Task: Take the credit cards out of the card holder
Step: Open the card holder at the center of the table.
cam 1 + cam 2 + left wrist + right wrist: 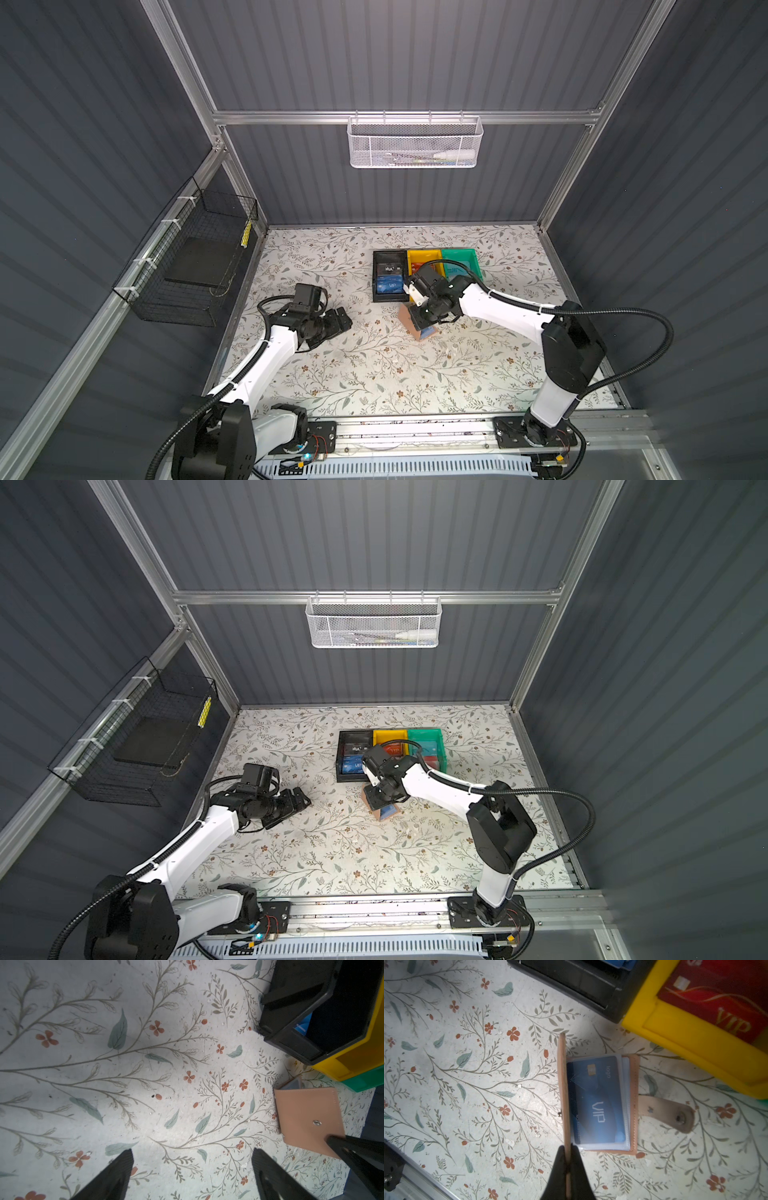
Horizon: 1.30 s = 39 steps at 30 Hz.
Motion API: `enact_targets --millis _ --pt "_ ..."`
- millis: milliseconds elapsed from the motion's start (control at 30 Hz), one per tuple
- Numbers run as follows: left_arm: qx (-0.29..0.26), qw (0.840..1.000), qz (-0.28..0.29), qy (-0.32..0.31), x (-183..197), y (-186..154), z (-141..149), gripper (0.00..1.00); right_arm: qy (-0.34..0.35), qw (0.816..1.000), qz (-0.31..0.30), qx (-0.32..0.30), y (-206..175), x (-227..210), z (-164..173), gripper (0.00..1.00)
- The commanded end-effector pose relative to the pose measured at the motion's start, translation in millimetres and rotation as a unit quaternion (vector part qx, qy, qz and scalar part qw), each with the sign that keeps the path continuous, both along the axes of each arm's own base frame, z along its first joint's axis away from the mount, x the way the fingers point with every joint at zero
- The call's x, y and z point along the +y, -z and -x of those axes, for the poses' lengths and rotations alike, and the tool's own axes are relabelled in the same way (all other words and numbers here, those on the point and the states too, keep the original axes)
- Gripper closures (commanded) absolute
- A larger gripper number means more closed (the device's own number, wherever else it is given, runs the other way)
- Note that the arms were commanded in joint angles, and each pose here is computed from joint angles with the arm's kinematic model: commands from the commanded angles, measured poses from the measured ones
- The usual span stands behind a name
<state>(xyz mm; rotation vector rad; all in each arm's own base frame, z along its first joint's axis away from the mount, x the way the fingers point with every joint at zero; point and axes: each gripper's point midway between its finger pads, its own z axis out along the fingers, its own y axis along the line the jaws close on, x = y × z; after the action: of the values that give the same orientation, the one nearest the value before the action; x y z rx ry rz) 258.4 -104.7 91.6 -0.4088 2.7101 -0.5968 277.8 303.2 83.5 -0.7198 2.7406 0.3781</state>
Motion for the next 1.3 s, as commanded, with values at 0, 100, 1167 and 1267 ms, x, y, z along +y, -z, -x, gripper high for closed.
enact_targets --millis 0,100,1167,1267 --pt "-0.014 1.000 0.006 0.007 -1 -15 -1 0.08 -0.010 1.000 0.025 0.015 10 10 9 0.90" --pt "-0.017 1.000 0.003 -0.001 2 -17 2 0.07 -0.032 0.999 0.023 0.019 12 25 15 0.78" --pt "-0.017 0.996 0.087 0.016 -23 -20 5 0.13 -0.152 0.967 -0.147 0.145 4 97 71 0.48" --pt "-0.025 0.992 0.123 0.025 -34 -26 0 0.17 -0.153 0.962 -0.162 0.157 6 99 73 0.50"
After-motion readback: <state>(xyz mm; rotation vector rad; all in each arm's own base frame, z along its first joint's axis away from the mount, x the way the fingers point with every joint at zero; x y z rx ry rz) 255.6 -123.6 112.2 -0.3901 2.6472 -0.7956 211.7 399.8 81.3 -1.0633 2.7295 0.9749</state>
